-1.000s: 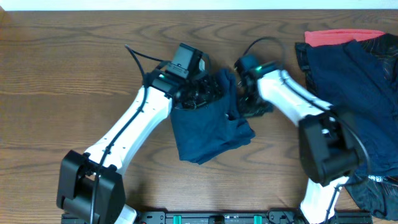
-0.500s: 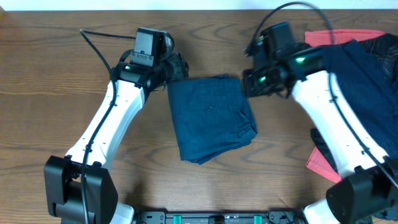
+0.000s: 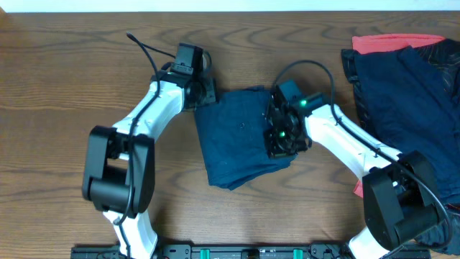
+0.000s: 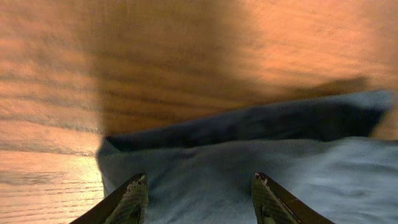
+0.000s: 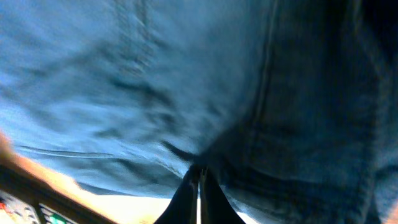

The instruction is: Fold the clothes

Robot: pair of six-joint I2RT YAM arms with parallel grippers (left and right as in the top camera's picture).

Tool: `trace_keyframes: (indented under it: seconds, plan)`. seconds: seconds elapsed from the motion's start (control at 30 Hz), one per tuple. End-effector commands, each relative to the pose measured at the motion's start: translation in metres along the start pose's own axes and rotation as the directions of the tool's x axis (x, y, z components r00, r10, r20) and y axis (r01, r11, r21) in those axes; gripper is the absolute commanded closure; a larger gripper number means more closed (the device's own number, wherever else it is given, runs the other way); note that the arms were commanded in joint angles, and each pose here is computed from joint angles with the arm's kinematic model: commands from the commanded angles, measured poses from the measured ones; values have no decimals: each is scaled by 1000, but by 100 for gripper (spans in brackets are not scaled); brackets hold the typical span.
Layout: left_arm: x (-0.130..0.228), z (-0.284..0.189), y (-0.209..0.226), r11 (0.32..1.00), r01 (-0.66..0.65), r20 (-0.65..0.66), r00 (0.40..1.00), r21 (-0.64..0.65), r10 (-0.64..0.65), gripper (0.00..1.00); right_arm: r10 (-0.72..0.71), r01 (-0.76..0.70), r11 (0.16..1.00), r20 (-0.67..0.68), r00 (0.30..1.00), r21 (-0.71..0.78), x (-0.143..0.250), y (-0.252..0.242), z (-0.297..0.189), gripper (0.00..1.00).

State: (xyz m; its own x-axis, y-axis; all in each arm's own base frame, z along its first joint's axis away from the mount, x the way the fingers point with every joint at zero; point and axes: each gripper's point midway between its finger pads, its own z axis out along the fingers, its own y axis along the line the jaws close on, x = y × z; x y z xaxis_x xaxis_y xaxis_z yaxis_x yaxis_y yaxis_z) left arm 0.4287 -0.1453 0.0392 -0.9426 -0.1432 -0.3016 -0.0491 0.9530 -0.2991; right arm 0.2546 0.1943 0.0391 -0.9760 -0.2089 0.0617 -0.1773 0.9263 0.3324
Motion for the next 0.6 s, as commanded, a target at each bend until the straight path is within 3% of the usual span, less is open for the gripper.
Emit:
trace_keyframes:
  seconds: [0.0, 0.17, 0.33, 0.47, 0.57]
  plan:
    - [9, 10, 7, 999, -17, -49, 999, -34, 15, 44, 20, -20, 1000, -25, 999, 9, 12, -5, 16, 91]
    - [63, 18, 31, 992, 8, -264, 963, -125, -42, 45, 54, -58, 993, 38, 998, 106, 7, -31, 34, 87]
    - [118, -4, 51, 972, 24, -474, 870, -234, -135, 44, 67, -90, 972, 114, 991, 216, -12, -62, 40, 87]
    - [152, -28, 52, 952, 67, -587, 774, -297, -238, 43, 75, -155, 956, 303, 950, 249, -60, -87, 21, 88]
    - [161, -38, 48, 952, 81, -625, 737, -296, -257, 43, 86, -177, 966, 410, 908, 189, -95, -87, -2, 77]
